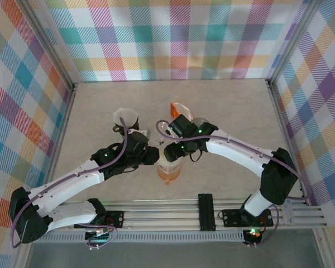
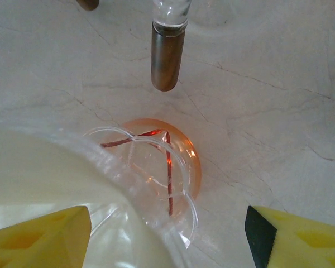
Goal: Place the coffee filter in the dripper
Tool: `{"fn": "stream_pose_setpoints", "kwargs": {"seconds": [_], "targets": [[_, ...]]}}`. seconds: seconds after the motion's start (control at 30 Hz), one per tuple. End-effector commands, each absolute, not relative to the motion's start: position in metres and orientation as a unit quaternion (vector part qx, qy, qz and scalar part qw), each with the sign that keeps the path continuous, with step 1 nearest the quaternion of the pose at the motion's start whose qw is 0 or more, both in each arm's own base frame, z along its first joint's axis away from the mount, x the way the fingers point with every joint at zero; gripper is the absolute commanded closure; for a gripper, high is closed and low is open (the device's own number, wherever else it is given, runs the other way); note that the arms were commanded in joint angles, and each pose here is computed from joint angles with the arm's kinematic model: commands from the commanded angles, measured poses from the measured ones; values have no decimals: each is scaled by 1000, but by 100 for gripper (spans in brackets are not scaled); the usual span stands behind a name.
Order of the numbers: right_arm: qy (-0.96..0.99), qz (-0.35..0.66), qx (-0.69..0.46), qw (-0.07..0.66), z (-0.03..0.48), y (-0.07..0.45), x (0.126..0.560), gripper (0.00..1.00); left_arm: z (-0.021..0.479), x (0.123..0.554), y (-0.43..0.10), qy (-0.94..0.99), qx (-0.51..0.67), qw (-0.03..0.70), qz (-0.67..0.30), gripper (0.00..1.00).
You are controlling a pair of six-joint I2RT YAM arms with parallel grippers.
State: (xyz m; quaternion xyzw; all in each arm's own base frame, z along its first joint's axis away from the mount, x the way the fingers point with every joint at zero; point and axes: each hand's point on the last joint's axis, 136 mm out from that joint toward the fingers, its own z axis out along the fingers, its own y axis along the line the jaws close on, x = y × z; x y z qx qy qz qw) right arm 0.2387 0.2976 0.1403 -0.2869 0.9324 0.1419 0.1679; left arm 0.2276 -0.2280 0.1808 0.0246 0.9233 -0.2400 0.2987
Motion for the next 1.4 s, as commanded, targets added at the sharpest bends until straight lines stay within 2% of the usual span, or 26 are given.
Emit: {"fn": "stream_pose_setpoints", "kwargs": {"seconds": [0.0,0.47,0.7,0.83,0.93,1.17,1.37], "targets": [[929,143,-300,162,141,303,239,25,176,229,-226,925,18,294,-239,68],[937,114,-297,141,107,298,241,25,175,229,-229,924,16,290,-247,67],[940,105,-293,139,101,295,242,25,187,227,-230,912,14,305,-274,49],[940,106,-291,141,102,294,241,25,191,227,-229,908,11,312,-278,43],[940,109,-291,144,104,295,241,25,184,229,-225,917,8,305,-255,45],[936,125,-289,157,119,300,242,25,165,229,-223,934,9,279,-224,66],[927,144,-289,189,150,302,242,24,165,228,-226,933,12,276,-231,67]]}}
